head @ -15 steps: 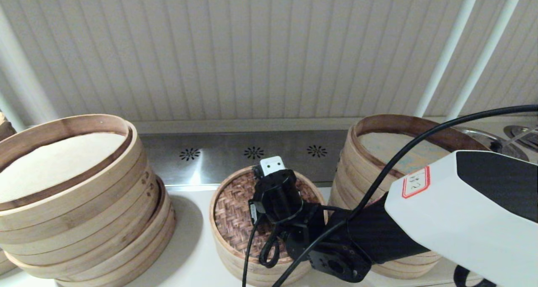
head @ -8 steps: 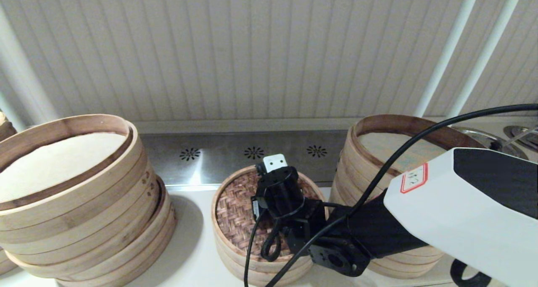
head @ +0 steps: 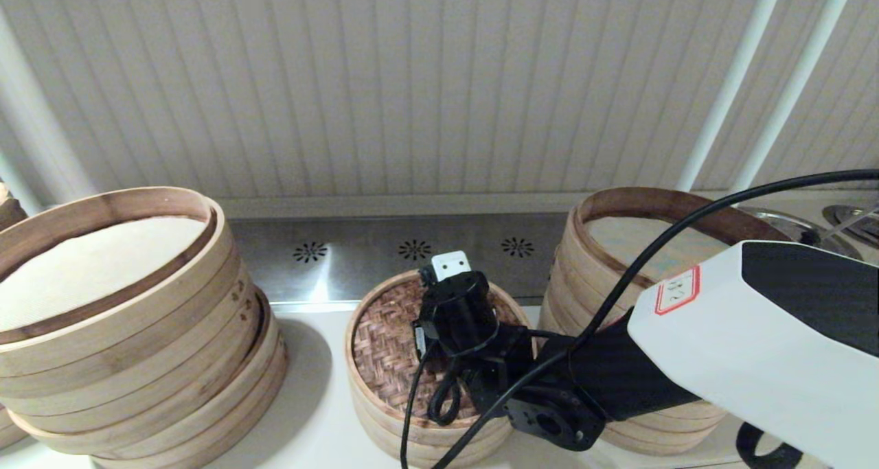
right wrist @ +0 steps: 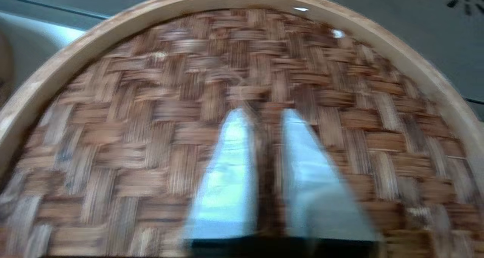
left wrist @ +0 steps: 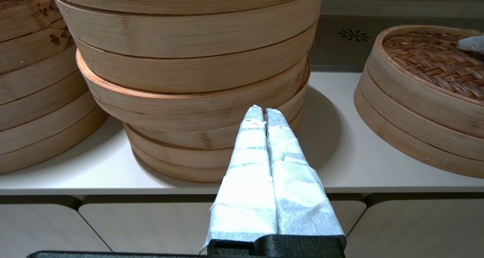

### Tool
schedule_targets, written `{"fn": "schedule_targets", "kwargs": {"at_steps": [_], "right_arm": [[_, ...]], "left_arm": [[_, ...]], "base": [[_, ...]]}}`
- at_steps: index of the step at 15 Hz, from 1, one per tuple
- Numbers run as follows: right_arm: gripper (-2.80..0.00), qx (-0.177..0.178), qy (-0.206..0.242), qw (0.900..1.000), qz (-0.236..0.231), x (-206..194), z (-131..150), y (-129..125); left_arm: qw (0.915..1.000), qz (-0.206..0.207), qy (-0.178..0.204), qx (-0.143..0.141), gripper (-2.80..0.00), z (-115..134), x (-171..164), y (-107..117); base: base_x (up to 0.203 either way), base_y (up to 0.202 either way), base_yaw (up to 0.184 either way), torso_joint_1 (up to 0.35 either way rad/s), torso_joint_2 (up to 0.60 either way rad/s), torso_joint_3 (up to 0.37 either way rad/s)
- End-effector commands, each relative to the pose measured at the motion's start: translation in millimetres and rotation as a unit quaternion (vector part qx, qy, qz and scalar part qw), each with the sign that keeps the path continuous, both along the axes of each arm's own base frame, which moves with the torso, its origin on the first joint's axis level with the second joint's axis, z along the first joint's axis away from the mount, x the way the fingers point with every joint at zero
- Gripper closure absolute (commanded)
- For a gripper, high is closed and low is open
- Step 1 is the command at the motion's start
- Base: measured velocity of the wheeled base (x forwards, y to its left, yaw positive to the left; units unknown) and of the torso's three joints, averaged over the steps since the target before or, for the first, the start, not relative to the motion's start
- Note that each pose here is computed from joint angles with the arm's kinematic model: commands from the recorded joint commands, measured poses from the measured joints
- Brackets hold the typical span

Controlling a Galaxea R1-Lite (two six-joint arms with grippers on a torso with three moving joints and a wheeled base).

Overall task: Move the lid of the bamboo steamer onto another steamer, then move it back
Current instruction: Put the steamer

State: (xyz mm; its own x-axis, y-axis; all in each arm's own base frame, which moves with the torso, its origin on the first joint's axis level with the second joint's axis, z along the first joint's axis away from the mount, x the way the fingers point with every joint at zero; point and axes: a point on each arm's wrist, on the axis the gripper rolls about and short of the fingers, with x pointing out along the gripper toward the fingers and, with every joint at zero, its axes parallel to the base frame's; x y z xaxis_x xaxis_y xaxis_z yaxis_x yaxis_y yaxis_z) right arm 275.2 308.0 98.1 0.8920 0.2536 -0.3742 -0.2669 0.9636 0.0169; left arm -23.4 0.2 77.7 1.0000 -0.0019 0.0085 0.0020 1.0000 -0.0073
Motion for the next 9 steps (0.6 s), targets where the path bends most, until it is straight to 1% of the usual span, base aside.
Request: {"fn": "schedule_targets", "kwargs": {"at_steps": [1, 6, 8, 9], "right_arm": [[-2.8, 0.004, -0.004, 1.0, 0.002, -1.5, 3.0, 1.2], [-2.8, 0.021, -0.02, 1.0, -0.001, -2.8, 21.8, -3.7], [-2.8, 0.032, -0.037, 0.999, 0.0, -6.9, 41.6, -9.2], [-2.8, 0.032, -0.039, 0.999, 0.0, -7.7, 44.1, -10.3]], "left_arm": [[1.0, 0.0, 0.0, 0.0, 0.0, 0.0, 0.0, 0.0], [1.0, 0.0, 0.0, 0.0, 0.0, 0.0, 0.0, 0.0], [1.0, 0.0, 0.0, 0.0, 0.0, 0.0, 0.0, 0.0], [1.0, 0.0, 0.0, 0.0, 0.0, 0.0, 0.0, 0.0]], "base": [[0.0, 0.0, 0.0, 0.0, 0.0, 0.0], [0.0, 0.0, 0.0, 0.0, 0.0, 0.0], [0.0, 0.0, 0.0, 0.0, 0.0, 0.0], [0.0, 0.0, 0.0, 0.0, 0.0, 0.0]]}}
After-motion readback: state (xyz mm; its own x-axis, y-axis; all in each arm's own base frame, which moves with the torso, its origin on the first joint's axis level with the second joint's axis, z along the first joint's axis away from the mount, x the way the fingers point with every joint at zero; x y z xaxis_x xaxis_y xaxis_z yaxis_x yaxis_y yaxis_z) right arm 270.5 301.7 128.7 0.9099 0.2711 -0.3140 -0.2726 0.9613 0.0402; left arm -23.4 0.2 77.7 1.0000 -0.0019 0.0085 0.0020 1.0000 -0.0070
